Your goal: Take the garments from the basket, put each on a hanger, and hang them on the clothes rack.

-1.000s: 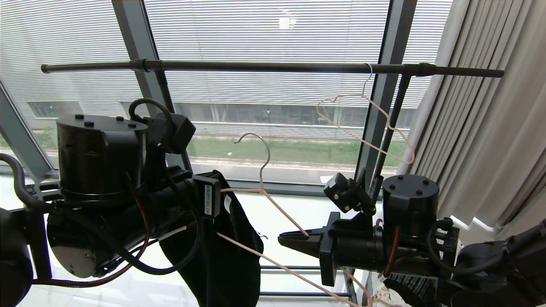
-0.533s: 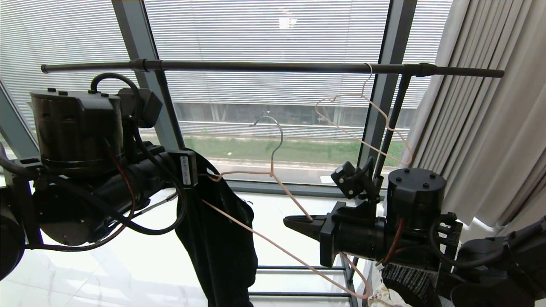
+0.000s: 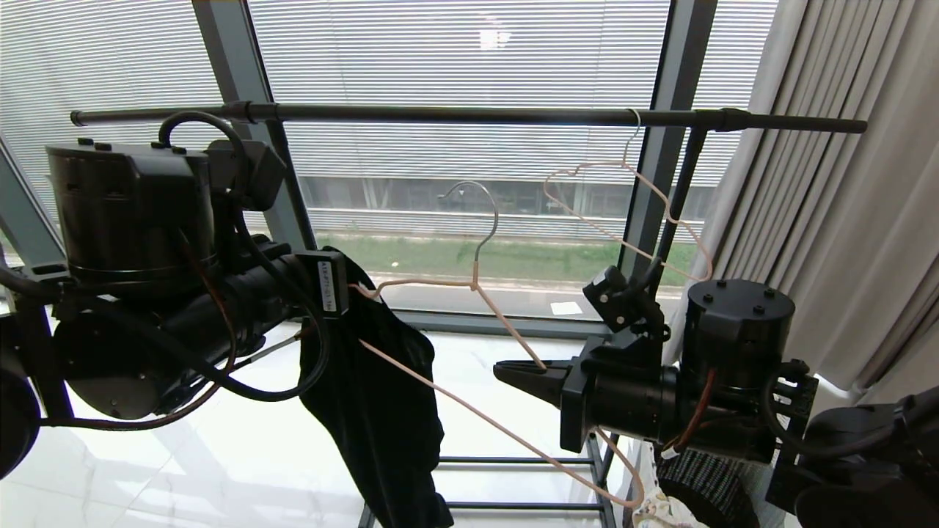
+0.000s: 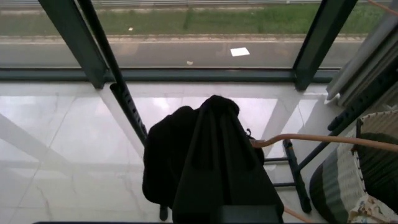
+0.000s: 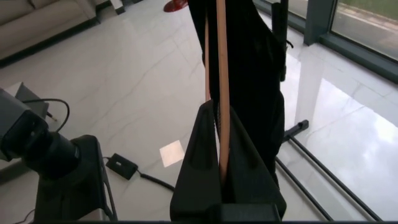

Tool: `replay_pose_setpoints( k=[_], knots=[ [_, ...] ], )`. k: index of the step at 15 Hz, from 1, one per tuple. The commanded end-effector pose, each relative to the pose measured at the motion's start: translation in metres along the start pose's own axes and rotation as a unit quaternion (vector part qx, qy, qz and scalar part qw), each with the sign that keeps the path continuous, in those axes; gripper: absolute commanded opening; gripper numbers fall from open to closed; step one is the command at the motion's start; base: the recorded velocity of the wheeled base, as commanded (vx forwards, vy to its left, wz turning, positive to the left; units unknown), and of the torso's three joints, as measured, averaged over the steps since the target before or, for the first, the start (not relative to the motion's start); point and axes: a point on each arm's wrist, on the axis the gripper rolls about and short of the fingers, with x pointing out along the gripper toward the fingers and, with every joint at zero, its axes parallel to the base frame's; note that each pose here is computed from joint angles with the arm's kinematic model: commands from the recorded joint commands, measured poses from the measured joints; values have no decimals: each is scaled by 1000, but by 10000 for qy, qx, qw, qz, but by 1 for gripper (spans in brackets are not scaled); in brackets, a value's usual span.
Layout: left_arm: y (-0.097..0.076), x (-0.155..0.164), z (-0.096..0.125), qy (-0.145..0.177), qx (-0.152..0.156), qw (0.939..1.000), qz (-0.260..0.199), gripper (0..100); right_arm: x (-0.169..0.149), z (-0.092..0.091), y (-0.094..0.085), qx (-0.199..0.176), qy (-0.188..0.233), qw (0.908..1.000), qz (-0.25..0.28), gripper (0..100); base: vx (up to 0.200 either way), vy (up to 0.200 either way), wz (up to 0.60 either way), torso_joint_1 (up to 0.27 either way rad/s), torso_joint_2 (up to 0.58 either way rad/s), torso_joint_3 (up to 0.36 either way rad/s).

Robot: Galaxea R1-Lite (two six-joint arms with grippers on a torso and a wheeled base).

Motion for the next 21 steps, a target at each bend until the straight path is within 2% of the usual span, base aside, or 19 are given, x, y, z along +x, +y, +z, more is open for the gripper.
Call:
replay_pose_setpoints(
  k=[1, 5, 8, 11, 13, 17, 19, 21],
  knots=[
    [-10, -3, 2, -39, 30, 9998, -199, 0, 7, -3, 3, -6, 61, 9999, 95, 0, 0, 0, 0, 0, 0, 0],
    [-24, -6, 7, -130, 26, 9989, -448, 0, 27, -2, -2, -19, 18, 9999, 146, 0, 0, 0, 0, 0, 0, 0],
    [-26, -9, 11, -191, -52, 9985, -513, 0, 45, -3, -6, -35, -12, 9998, 186, 0, 0, 0, 0, 0, 0, 0],
    [-29, -12, 19, -229, -62, 9981, -575, 0, 62, -3, -8, 117, -59, 9996, 233, 0, 0, 0, 0, 0, 0, 0],
    [-36, -18, 26, -255, -51, 9970, -734, 0, 73, -2, -12, 98, -120, 9996, 251, 0, 0, 0, 0, 0, 0, 0],
    [-40, -21, 28, -258, -39, 9963, -816, 0, 79, -3, -15, 121, -162, 9997, 136, 0, 0, 0, 0, 0, 0, 0],
    [-37, -23, 26, -247, 51, 9969, -744, 0, 79, -3, -17, 126, -221, 9997, -55, 0, 0, 0, 0, 0, 0, 0],
    [-34, -26, 21, -210, 382, 9977, -526, 0, 78, 1, -18, 84, -393, 9990, -172, 0, 0, 0, 0, 0, 0, 0]
  ],
)
